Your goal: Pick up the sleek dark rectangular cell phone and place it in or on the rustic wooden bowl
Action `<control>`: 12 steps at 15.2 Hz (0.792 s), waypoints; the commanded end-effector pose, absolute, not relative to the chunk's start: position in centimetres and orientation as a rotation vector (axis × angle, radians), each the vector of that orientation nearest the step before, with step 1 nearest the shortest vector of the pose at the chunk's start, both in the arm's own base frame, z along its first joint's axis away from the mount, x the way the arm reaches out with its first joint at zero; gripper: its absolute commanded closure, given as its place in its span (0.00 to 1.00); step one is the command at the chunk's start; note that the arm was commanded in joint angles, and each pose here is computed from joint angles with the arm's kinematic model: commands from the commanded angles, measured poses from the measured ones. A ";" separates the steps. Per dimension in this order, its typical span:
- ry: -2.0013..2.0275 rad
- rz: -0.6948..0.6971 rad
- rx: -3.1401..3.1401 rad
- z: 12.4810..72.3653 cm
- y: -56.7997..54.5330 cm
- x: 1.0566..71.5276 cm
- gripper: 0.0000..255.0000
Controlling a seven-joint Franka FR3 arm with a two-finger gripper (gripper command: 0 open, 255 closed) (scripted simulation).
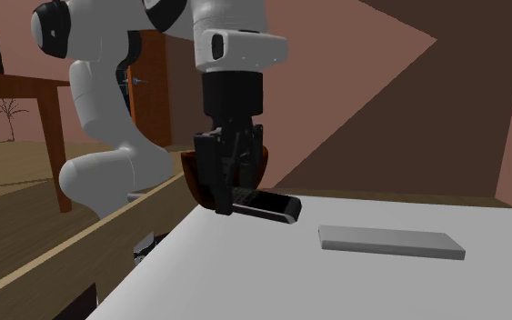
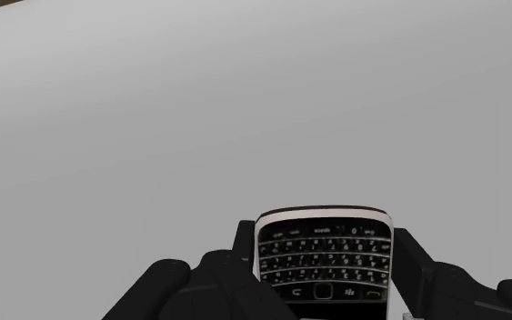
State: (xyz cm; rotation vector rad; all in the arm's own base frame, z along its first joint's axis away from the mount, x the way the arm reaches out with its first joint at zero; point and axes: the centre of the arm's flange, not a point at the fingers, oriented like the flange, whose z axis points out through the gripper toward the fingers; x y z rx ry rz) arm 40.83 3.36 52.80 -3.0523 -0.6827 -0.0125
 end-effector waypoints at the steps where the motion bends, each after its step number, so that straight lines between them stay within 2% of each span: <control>1: -0.683 -0.012 -3.052 53.9 3.4 40.8 1.00; 12: -0.683 -0.012 -3.052 59.7 3.4 40.8 1.00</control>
